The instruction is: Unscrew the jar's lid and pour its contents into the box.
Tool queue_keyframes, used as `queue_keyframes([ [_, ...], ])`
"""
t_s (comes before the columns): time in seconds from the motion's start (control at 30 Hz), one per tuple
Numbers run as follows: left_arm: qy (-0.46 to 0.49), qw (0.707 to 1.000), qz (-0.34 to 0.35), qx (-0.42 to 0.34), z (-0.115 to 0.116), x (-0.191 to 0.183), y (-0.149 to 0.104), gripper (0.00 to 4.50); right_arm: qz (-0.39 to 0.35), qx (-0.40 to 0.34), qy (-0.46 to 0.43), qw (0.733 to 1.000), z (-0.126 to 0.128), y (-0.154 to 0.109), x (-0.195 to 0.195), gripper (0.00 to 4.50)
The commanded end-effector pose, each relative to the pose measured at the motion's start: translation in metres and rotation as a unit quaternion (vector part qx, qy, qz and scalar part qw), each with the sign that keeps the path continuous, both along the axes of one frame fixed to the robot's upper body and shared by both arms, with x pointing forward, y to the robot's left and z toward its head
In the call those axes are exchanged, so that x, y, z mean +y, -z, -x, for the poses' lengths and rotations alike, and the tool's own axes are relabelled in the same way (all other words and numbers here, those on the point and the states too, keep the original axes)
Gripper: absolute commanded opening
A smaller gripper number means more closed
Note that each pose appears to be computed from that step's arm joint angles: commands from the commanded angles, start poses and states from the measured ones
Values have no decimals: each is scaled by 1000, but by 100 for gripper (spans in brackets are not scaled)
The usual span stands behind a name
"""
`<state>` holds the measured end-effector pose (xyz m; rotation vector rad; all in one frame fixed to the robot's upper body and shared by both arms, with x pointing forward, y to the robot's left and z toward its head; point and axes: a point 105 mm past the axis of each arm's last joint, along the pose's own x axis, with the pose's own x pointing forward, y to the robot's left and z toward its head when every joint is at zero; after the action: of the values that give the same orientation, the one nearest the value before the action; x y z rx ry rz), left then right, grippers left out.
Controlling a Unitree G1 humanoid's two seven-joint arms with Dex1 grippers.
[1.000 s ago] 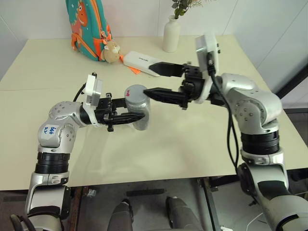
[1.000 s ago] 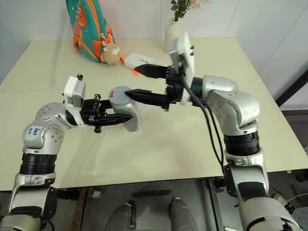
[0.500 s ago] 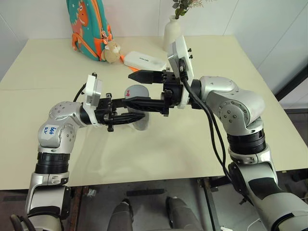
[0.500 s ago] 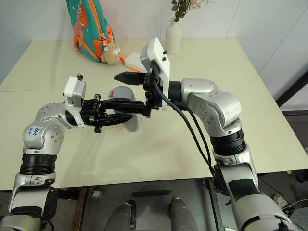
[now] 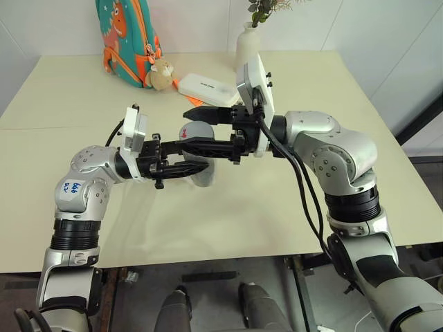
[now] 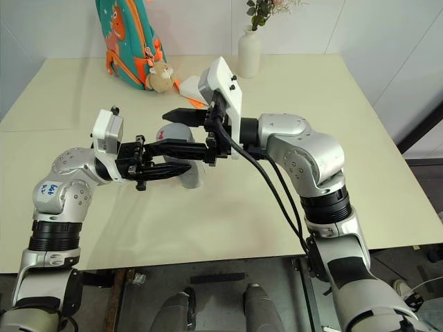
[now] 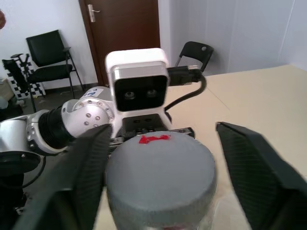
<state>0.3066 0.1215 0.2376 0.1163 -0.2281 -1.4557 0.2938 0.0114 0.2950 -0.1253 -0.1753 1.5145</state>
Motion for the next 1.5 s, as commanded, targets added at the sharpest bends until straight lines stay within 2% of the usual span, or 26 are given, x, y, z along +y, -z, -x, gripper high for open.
queue_keyframes([
  [0.03,11,1000,5,-21,5,-1,-9,188,-14,-23,-8,1000,6,-10,1,256],
  [0.13,10,1000,4,-21,5,-1,-9,188,-44,-9,-9,999,7,-20,0,256],
  [0.27,5,1000,-3,-22,5,3,-6,188,-186,87,-47,978,14,-66,-14,256],
  [0.37,1,1000,-5,-19,5,5,-4,188,-216,95,-45,971,16,-76,-25,256],
  [0.43,-9,1000,-4,-20,6,10,-5,188,-215,75,1,974,9,-75,-37,256],
  [0.5,-21,1000,-3,-21,6,15,-5,188,-203,48,59,976,-1,-67,-50,256],
  [0.57,-47,999,2,-22,3,25,-7,188,-144,-1,175,974,-25,-30,-78,256],
  [0.63,-70,997,9,-22,-1,34,-10,188,-97,-25,249,963,-39,5,-104,256],
  [0.73,-107,993,34,-21,-9,48,-17,188,-77,-17,337,938,-53,45,-138,256],
  [0.83,-130,990,49,-16,-15,59,-22,188,-37,-37,368,928,-54,75,-150,256],
  [1.03,-142,988,67,0,-24,66,-25,188,-47,15,412,910,-62,128,-167,256],
  [1.23,-130,990,58,10,-26,64,-24,188,-55,48,423,903,-70,149,-172,256],
  [1.3,-127,990,53,10,-27,64,-24,188,-60,57,424,902,-72,150,-174,329],
  [1.43,-138,989,44,8,-30,66,-26,188,-65,46,413,907,-72,139,-174,447],
  [1.5,-157,987,44,9,-36,70,-28,188,-67,29,403,912,-69,126,-171,447],
])
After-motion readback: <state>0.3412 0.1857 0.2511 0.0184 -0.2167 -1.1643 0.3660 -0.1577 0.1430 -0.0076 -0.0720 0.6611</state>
